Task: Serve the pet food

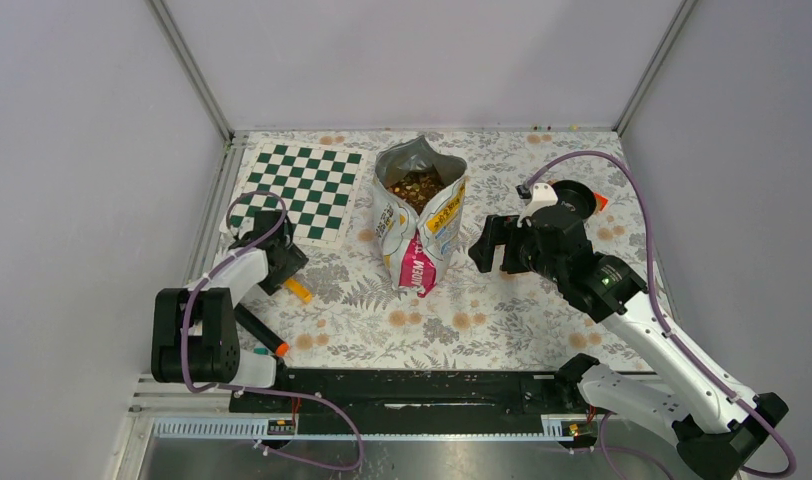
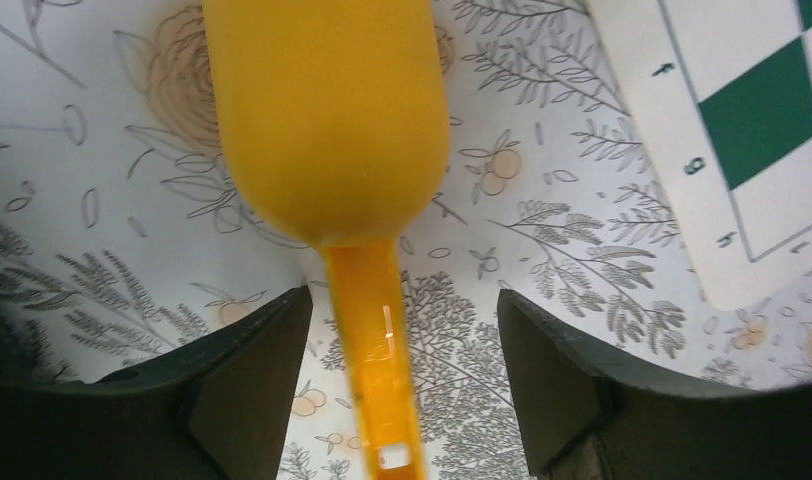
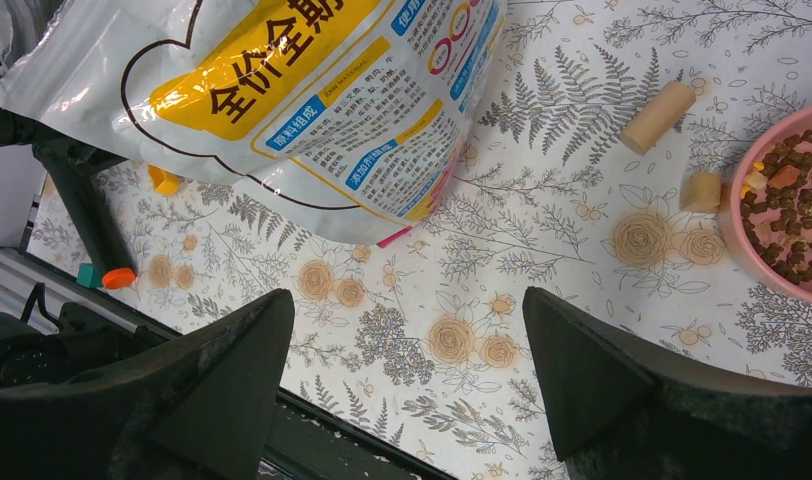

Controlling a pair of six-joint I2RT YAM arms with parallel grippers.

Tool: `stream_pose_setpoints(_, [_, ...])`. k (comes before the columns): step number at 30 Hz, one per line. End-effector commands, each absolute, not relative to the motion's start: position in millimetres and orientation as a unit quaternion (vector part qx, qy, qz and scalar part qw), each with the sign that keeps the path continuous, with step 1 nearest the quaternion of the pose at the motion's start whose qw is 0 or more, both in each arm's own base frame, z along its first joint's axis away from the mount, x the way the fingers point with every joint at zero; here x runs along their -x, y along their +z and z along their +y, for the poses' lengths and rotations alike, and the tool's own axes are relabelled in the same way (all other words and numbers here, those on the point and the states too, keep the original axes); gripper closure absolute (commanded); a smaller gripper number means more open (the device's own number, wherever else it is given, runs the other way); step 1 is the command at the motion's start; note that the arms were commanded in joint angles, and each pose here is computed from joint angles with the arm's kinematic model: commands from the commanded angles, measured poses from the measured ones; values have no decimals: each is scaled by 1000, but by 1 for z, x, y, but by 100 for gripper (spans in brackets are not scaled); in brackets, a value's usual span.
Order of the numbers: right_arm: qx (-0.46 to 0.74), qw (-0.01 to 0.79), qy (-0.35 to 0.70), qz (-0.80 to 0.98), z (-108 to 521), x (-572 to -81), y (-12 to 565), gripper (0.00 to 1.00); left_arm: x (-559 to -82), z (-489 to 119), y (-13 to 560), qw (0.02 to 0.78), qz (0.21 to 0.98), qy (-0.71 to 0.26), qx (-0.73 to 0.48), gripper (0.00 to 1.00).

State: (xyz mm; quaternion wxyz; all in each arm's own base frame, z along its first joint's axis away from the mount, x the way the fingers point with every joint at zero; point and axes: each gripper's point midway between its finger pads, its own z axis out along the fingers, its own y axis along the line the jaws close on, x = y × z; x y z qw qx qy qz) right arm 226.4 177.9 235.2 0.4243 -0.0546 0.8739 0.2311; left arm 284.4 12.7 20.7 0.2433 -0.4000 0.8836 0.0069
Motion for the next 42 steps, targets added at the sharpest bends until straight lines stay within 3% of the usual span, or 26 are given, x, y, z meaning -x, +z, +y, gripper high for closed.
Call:
stream_pose_setpoints(1, [50,439,227,868,176,-233,239,7,-258,32,17,221,884,91,402,32])
stream_pose_setpoints(6, [46,438,227,869,176,-234,238,8,-256,35,16,214,882,101,408,45])
stream_pose_setpoints(13, [44,440,226,868,176,-234,240,8,-266,32,29,234,878,83,410,99])
stream_pose_setpoints(21, [73,440,248,860,185,-230,247,7,-289,-1,119,338,864,-18,371,100])
stream_pose_setpoints(28, [117,436,385,805,230,-214,285,7,-312,-87,269,457,829,-252,198,100])
stream_pose_setpoints(35, [142,421,561,698,289,-198,355,6,-286,-183,397,516,739,-432,-9,100])
stream_pose_setpoints(42, [169,413,610,655,330,-199,390,4,-248,-242,463,518,642,-551,-125,100])
